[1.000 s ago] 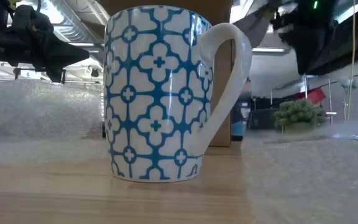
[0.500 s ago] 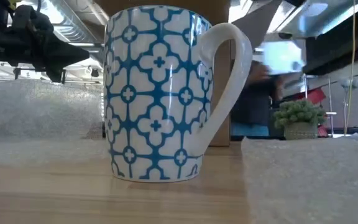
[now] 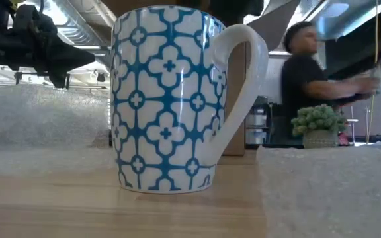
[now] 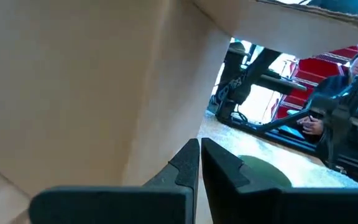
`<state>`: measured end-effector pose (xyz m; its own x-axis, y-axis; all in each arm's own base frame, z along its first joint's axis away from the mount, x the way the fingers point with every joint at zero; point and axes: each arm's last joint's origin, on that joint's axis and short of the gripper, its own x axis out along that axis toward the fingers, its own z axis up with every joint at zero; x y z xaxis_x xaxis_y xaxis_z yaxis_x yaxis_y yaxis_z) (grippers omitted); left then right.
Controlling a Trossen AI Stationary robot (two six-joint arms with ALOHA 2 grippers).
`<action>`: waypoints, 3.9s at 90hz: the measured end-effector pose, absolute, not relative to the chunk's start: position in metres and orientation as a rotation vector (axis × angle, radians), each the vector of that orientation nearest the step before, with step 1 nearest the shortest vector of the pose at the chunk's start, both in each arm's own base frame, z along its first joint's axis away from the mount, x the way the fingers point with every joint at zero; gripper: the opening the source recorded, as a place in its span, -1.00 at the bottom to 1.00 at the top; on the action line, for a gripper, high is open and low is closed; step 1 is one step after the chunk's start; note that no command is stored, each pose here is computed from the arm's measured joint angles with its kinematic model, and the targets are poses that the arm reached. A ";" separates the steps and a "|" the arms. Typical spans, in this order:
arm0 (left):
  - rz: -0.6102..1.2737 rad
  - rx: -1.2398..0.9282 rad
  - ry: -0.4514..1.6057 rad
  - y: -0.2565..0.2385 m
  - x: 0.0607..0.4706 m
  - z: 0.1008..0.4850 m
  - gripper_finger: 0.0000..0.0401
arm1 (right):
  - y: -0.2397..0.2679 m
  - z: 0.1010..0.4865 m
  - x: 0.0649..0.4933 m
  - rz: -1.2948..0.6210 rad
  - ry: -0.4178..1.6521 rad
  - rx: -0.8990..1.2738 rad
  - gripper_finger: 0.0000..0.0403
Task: Wrap mug
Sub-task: Wrap the bottom white blue floral mug glass
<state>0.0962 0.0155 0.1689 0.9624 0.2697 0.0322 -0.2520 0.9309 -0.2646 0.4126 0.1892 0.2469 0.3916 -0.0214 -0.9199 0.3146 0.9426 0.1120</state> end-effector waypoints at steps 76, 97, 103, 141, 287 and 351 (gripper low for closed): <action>0.266 -0.282 -0.071 0.015 0.096 0.169 -1.00 | 0.188 0.219 0.412 -0.136 1.331 0.176 -0.92; 0.222 -0.325 -0.071 0.014 0.097 0.169 -1.00 | 0.213 0.268 0.362 -0.124 1.366 0.136 -0.96; 0.212 -0.333 -0.070 0.014 0.097 0.169 -1.00 | 0.216 0.274 0.343 -0.193 1.415 0.123 -0.97; 0.176 -0.253 -0.097 0.007 0.095 0.181 -1.00 | 0.152 0.249 0.227 -0.632 1.391 0.253 -0.99; 0.233 -0.274 0.023 0.008 0.097 0.170 -1.00 | 0.113 0.279 0.204 -0.670 1.346 0.357 0.03; 0.239 -0.290 0.020 0.008 0.097 0.170 -1.00 | 0.072 0.203 0.221 -0.436 1.493 0.473 -0.93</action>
